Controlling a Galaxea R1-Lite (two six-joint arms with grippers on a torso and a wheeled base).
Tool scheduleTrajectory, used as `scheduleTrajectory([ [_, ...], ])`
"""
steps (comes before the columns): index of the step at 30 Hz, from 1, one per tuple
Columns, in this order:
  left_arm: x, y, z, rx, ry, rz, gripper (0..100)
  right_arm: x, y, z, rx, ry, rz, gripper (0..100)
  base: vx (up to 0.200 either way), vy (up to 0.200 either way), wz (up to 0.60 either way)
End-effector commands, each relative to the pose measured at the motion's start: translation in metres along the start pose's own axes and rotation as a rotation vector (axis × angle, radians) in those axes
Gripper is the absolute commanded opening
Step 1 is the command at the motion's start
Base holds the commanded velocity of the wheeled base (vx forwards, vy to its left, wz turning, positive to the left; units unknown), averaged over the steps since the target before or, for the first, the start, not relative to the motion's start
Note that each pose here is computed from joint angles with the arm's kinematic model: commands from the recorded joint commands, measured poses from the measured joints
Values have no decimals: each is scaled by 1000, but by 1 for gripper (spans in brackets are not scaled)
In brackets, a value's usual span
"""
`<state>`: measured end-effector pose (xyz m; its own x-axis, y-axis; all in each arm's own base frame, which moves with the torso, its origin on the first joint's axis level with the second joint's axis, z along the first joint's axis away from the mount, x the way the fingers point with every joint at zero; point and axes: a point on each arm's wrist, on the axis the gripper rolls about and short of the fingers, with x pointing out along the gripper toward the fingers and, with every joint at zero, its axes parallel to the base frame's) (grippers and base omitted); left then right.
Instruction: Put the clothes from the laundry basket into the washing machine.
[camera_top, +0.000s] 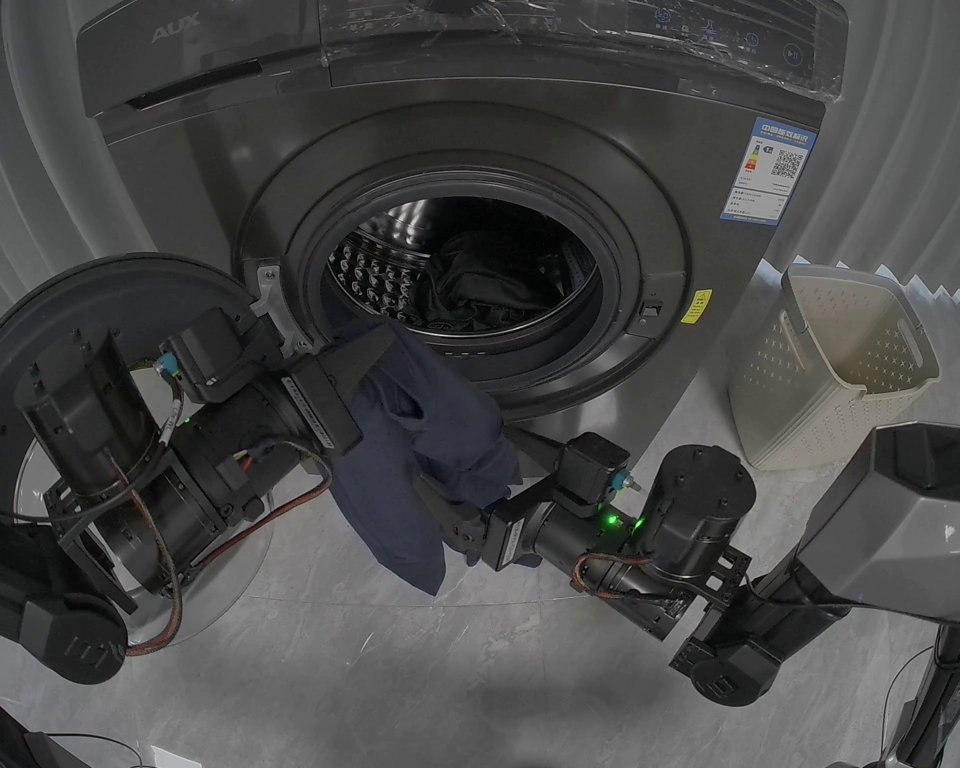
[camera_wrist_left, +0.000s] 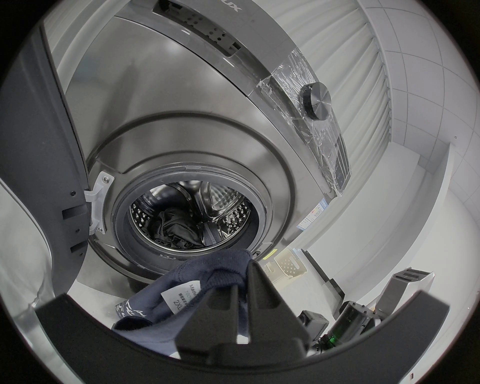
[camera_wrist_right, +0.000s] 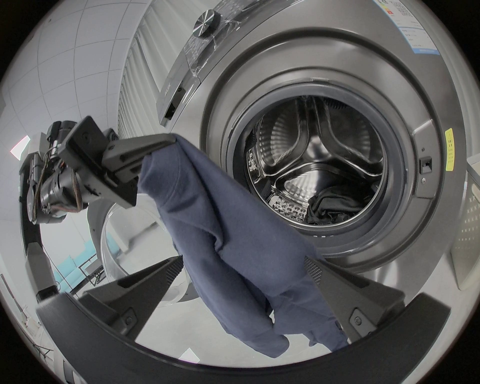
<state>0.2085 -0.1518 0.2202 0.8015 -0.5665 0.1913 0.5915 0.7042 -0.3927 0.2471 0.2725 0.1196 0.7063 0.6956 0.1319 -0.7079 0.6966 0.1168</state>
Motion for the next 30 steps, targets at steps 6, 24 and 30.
scheduleTrajectory([
  [6, -1, 0, 1, -1, -2, -1, 0, 24, -23, -37, -28, 46, -37, 100, 0, 0, 0],
  [24, -4, 0, 1, -2, 0, 2, 0, 68, -45, -39, -73, -37, -63, 100, 0, 0, 0],
  [30, -3, 0, 1, -4, -1, 0, 0, 66, -45, -22, -73, -75, -65, 100, 0, 0, 0],
])
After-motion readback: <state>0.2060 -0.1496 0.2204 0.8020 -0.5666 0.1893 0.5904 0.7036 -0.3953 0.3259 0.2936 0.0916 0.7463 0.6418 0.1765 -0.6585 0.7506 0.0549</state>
